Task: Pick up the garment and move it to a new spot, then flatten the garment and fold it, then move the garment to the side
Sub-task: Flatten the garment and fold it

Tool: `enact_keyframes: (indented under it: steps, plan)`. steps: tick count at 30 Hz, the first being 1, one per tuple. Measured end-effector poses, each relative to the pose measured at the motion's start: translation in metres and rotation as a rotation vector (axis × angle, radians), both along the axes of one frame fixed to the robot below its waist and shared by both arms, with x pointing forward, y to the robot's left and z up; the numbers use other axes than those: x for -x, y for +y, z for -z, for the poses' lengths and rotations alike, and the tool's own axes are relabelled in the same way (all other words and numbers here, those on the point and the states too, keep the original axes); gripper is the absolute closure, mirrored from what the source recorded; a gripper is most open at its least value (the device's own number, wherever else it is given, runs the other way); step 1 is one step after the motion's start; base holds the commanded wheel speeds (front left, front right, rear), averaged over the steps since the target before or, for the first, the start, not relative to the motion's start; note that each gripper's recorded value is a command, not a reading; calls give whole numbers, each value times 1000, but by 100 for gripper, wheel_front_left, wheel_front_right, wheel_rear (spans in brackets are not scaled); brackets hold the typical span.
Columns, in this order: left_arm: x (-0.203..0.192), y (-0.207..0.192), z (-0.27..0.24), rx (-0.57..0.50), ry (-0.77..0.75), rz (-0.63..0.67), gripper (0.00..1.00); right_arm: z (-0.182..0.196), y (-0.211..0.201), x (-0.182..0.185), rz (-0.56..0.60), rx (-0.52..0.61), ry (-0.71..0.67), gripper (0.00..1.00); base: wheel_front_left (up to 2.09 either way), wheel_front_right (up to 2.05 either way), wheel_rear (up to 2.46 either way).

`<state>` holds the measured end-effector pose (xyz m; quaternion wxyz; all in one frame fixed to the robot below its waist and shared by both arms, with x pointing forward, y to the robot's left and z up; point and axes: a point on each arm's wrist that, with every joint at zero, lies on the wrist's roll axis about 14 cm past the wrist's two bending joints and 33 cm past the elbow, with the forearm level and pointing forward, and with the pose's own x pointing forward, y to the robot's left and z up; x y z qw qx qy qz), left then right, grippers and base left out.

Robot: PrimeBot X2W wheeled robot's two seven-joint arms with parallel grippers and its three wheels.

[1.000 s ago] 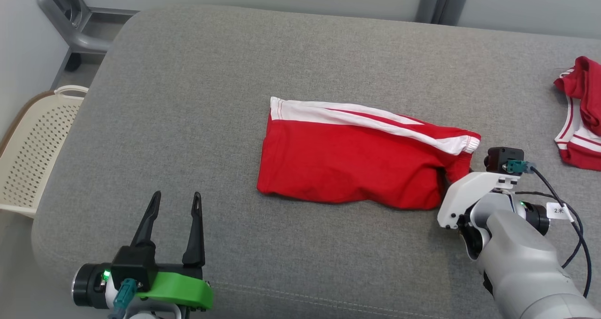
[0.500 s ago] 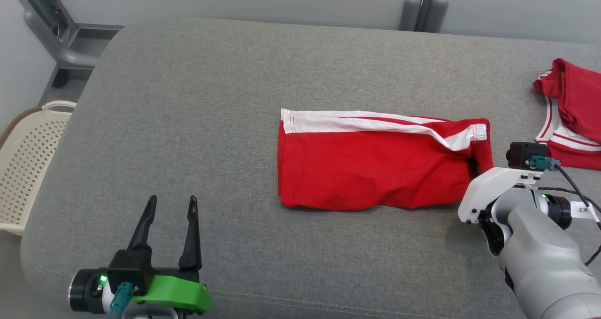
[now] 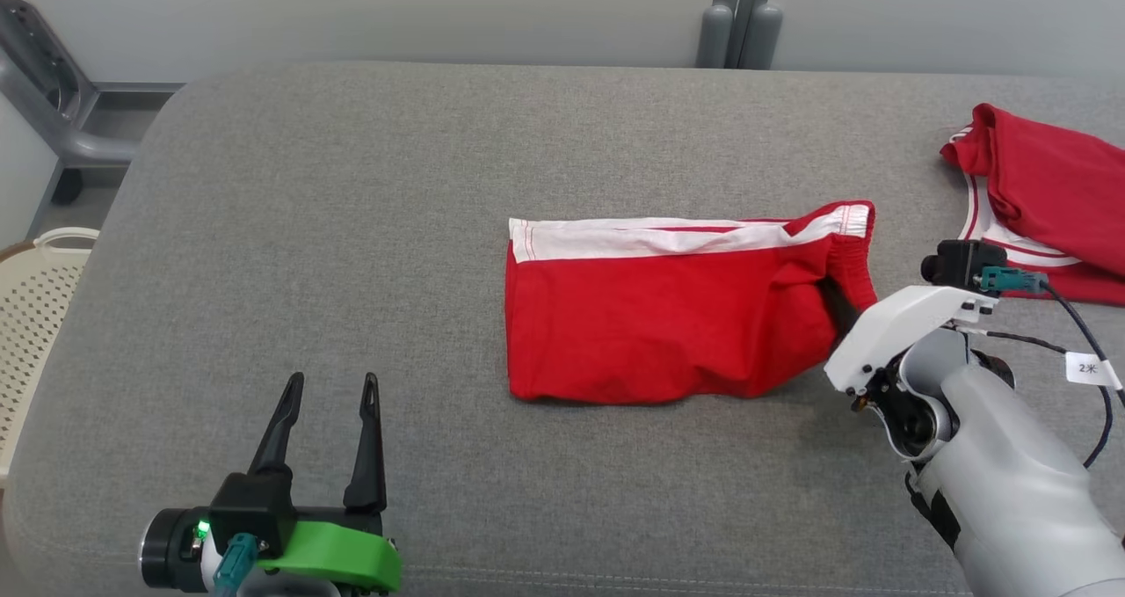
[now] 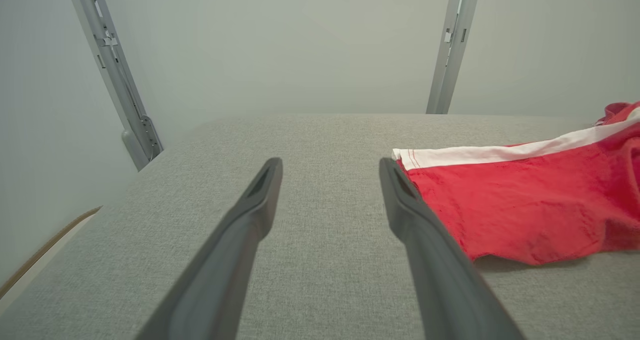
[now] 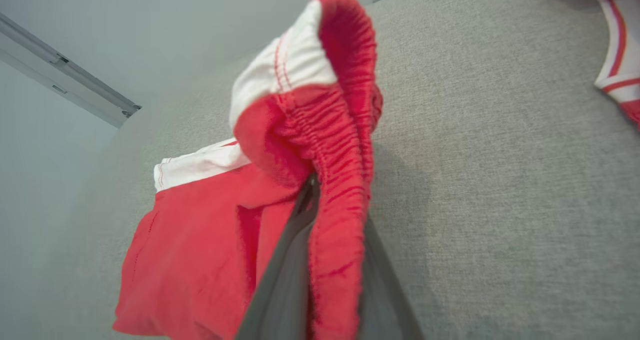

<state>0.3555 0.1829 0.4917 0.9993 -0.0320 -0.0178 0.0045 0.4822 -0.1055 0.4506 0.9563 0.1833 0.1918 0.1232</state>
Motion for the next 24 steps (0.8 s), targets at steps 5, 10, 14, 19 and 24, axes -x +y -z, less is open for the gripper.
enact_keyframes:
  steps: [5,10,14,19,24]
  plan:
    - [1,-5,0,10,0,11,0,-17,19,6,-54,-160,27,100,0,0,0]
    - [5,-4,2,22,8,5,0,-34,50,10,-133,-273,29,100,0,0,0]
    - [10,-2,2,28,8,-5,0,-40,73,12,-180,-327,37,100,0,0,0]
    - [15,2,1,33,5,-27,0,-47,102,11,-240,-342,29,100,0,0,0]
    - [21,8,1,43,7,-53,0,-33,128,11,-269,-322,70,100,0,0,0]
